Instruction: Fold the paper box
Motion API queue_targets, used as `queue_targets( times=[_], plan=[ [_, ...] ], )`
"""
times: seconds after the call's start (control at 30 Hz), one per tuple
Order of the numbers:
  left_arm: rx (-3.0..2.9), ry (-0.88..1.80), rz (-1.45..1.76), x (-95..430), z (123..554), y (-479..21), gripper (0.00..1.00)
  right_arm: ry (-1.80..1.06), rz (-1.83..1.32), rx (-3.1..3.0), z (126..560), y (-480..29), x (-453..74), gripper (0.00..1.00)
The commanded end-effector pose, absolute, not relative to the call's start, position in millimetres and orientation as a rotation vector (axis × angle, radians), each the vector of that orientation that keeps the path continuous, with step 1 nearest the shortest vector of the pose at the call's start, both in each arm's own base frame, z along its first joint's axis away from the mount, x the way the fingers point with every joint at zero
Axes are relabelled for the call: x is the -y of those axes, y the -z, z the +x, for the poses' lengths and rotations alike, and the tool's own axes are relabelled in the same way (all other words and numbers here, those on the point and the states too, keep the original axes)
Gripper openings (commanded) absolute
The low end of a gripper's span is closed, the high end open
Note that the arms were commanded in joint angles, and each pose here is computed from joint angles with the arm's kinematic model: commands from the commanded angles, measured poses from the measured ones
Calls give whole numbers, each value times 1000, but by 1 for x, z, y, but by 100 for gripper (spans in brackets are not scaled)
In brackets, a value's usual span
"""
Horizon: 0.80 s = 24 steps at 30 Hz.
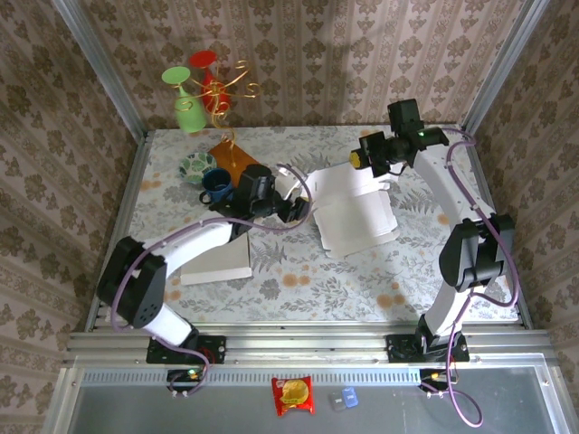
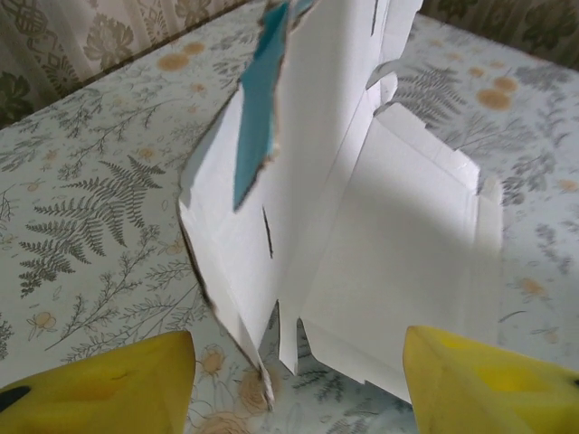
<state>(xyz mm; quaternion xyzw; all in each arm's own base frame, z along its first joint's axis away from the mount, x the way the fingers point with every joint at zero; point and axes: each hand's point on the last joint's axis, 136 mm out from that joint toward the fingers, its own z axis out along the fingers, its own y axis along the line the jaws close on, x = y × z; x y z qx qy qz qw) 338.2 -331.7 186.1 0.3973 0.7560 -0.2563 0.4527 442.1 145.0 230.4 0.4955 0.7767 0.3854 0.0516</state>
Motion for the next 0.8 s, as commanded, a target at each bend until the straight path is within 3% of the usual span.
queue_targets(
  times=[0.0,0.13,0.3,0.33,0.5,0.6,0.77],
  plan=[
    [-1825,574,1010,335,357,-188,60,-1216,1531,-2387,439,-223,-151,0],
    [-1837,619,1004,342,368,-182,45,-1216,1537,-2388,438,-217,-152,0],
    [-1848,713,1003,349,362,-175,0,-1273,1488,-2331,453,-209,-154,0],
    [-1855,725,996,349,360,-174,0,-1299,1450,-2307,459,-211,-155,1],
    [-1952,693,915,339,355,-163,0,-1205,1237,-2169,465,-236,-136,35],
    [-1976,670,925,337,344,-160,0,-1191,1222,-2054,452,-249,-128,50],
    [-1989,659,962,337,330,-158,0,-1228,1224,-2080,442,-239,-144,54]
  ],
)
